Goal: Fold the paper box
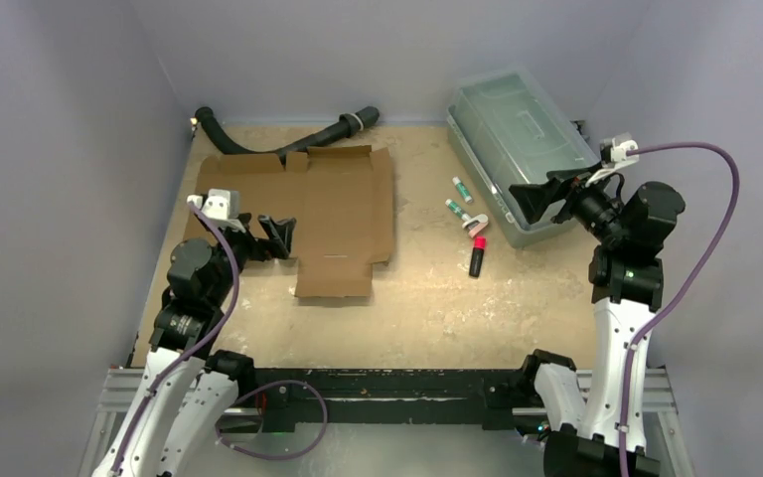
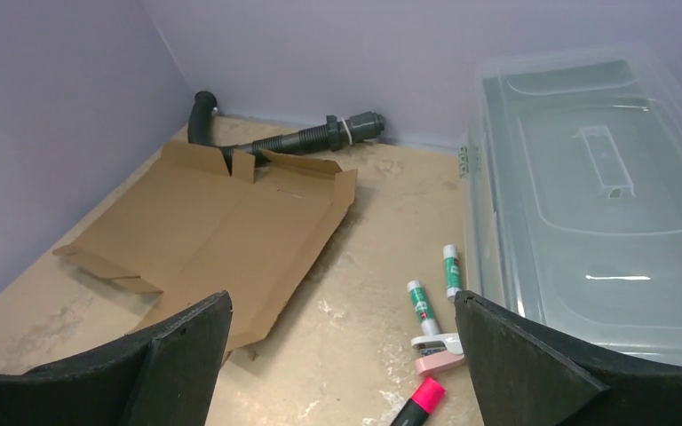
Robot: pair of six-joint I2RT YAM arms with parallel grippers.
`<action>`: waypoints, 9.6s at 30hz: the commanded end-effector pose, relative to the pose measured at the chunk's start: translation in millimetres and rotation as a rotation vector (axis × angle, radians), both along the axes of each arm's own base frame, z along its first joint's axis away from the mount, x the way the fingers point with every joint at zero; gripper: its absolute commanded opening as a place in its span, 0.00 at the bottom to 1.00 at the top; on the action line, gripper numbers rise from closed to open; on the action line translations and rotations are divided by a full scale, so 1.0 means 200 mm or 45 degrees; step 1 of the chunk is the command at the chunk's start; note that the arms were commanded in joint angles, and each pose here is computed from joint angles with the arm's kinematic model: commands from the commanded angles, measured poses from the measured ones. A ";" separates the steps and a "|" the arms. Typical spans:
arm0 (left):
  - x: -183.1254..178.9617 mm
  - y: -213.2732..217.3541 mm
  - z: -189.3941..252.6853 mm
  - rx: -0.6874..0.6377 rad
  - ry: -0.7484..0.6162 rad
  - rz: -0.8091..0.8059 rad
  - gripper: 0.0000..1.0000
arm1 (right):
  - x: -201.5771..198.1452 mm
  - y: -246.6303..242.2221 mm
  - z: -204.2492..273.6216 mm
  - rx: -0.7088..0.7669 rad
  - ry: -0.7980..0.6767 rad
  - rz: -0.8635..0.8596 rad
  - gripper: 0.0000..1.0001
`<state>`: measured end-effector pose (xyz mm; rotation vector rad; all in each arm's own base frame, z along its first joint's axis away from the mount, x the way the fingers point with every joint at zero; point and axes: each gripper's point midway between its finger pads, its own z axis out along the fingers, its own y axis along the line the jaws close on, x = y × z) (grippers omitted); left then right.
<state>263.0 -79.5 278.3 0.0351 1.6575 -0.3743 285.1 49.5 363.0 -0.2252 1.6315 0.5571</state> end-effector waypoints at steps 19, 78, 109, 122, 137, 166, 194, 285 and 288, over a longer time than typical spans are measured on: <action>-0.18 -0.61 -0.19 -0.204 0.461 -0.524 0.92 | -0.39 0.30 -0.31 -0.547 -0.381 0.808 0.99; 0.28 -1.14 -1.01 0.945 0.519 -0.372 0.10 | -0.32 0.27 -0.57 -0.477 -0.176 0.777 0.99; -0.34 -1.63 -0.77 0.382 0.329 -0.790 0.00 | -0.03 0.47 -0.79 -0.413 0.177 0.637 0.99; -0.42 -1.64 -0.82 0.191 0.366 -0.811 0.00 | 0.17 0.57 -0.96 -0.250 0.382 0.397 0.99; -0.48 -1.69 -0.80 0.131 0.389 -0.859 0.00 | 0.31 0.66 -1.28 -0.277 0.664 0.338 0.66; -0.22 -0.96 -0.34 -0.106 0.330 -0.552 0.75 | 0.36 0.63 -1.14 -0.290 0.544 0.292 0.00; 0.74 -0.71 -0.54 0.455 0.418 -0.617 0.70 | 0.37 0.60 -1.13 -0.353 0.501 0.329 0.00; 0.84 -0.81 -0.06 0.639 -0.237 -0.713 0.00 | 0.26 0.75 -0.83 -0.422 0.215 0.805 0.64; 0.83 -0.81 -0.04 0.637 -0.252 -0.718 0.00 | 0.25 0.74 -0.75 -0.459 0.147 0.826 0.78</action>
